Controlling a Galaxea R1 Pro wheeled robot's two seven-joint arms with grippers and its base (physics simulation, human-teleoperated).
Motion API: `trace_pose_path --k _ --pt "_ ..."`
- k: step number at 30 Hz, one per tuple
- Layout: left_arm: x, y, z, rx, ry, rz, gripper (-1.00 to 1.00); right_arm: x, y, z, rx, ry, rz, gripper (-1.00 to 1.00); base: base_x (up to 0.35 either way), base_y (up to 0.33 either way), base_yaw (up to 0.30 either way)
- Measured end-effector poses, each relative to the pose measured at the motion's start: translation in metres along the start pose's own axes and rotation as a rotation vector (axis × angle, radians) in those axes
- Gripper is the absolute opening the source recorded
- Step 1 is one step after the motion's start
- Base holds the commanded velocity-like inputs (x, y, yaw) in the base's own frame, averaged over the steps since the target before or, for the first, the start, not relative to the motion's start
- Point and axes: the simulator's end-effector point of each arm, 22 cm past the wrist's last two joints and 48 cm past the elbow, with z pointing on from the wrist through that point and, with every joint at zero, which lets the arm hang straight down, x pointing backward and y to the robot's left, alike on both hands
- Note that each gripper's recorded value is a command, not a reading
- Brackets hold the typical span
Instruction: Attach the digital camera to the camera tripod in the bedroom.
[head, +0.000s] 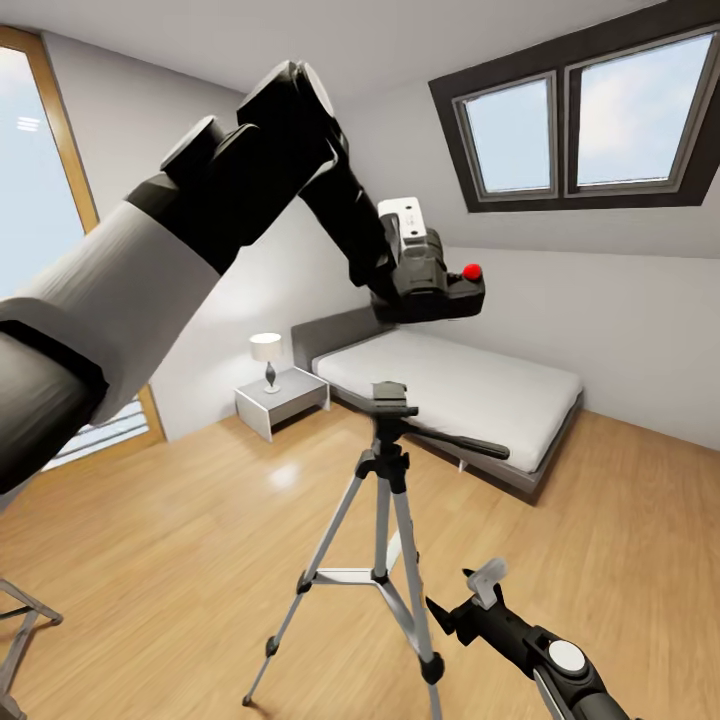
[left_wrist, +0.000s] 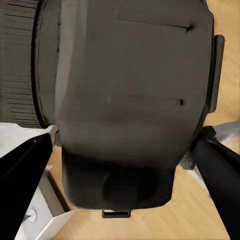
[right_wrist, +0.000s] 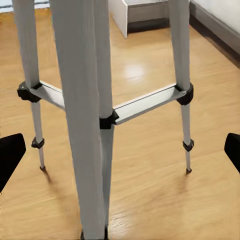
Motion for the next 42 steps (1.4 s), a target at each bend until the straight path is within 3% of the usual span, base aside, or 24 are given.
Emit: trace_pose_path --k 9,18,37,42 --pt "-0.005 0.015 -0.009 -0.054 -0.044 -0.022 -1.0 0.0 0.001 0.0 -0.002 0.001 -0.001 1.0 0.0 0.289 0.0" --pt "-0.01 0.022 -0.018 -0.068 -0.086 -0.042 -1.0 -0.007 0.013 0.004 -0.021 -0.013 -0.006 1.0 0.0 0.058 0.0" --pt "-0.012 0.02 -0.017 -0.066 -0.083 -0.035 -1.0 -0.01 0.013 0.004 -0.019 -0.021 -0.003 1.0 0.0 0.002 0.0" --pt "-0.012 0.02 -0.016 -0.067 -0.081 -0.035 -1.0 -0.012 -0.001 0.0 0.013 -0.029 0.015 1.0 0.0 0.0 0.0"
